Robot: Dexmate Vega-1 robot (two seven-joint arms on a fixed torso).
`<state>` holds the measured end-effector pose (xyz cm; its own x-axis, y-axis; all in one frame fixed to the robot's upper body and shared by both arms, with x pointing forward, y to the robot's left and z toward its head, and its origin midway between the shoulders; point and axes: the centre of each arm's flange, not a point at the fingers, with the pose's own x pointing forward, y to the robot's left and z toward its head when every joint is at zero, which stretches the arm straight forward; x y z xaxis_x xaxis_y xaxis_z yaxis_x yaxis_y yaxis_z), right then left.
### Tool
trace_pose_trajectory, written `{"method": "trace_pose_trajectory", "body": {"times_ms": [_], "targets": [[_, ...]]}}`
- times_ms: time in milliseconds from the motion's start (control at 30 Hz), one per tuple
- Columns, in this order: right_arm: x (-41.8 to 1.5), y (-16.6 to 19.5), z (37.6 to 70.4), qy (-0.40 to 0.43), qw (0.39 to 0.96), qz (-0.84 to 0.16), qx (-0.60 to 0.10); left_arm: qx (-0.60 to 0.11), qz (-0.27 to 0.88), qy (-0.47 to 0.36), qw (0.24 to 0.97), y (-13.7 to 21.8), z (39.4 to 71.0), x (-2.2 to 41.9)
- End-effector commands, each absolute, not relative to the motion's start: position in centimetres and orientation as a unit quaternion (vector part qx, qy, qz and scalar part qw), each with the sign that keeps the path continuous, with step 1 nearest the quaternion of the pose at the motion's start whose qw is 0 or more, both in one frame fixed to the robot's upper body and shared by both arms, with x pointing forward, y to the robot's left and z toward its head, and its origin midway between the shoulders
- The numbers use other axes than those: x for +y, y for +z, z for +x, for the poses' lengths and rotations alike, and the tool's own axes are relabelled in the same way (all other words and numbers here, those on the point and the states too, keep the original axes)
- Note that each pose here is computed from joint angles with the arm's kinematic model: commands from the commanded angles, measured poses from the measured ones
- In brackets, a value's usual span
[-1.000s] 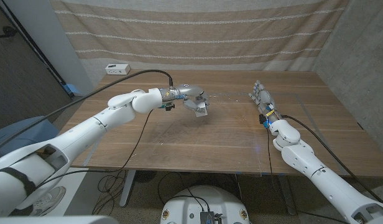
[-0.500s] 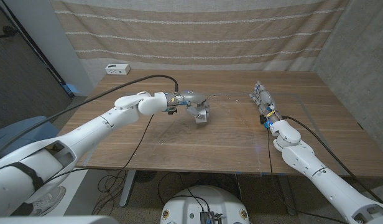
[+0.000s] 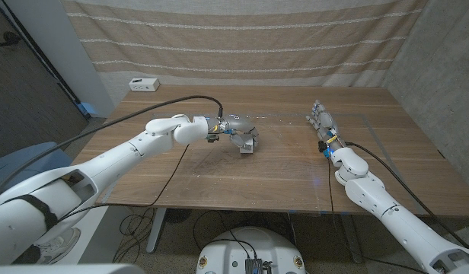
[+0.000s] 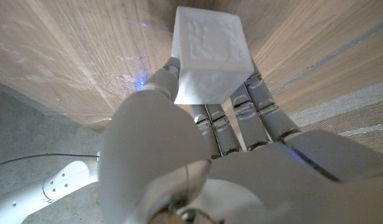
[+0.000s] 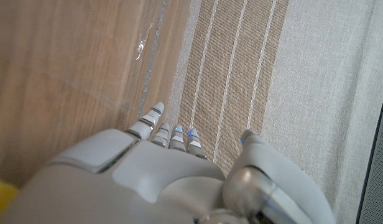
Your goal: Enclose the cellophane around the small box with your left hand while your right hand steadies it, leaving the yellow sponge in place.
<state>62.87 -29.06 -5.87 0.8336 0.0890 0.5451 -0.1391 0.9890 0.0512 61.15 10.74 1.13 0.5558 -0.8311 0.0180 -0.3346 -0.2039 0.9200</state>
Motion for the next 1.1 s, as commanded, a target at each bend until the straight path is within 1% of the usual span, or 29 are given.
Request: {"method": "trace_pose_trajectory", "body": {"times_ms": [33,300,433,567,767,1100], "targets": [[-29.3,-5.5,63.1,0.059,0.956,0.046,-0.284,-0.36,0.778,-0.254,0.448,0.9,61.3,10.0],[-29.5,-5.5,63.1,0.059,0.955,0.047,-0.285,-0.312,0.81,-0.264,0.421,1.3,61.2,9.4],[-29.6,-5.4,63.1,0.06,0.955,0.046,-0.286,-0.307,0.823,-0.255,0.404,1.4,60.9,9.4],[-29.6,-5.4,63.2,0.062,0.955,0.043,-0.287,-0.3,0.823,-0.255,0.41,1.8,60.6,9.6],[-29.6,-5.3,63.1,0.063,0.955,0.04,-0.289,-0.322,0.802,-0.233,0.446,3.4,59.9,10.3],[-29.5,-5.2,62.9,0.062,0.955,0.031,-0.29,-0.386,0.751,-0.156,0.513,6.4,58.1,12.6]]}}
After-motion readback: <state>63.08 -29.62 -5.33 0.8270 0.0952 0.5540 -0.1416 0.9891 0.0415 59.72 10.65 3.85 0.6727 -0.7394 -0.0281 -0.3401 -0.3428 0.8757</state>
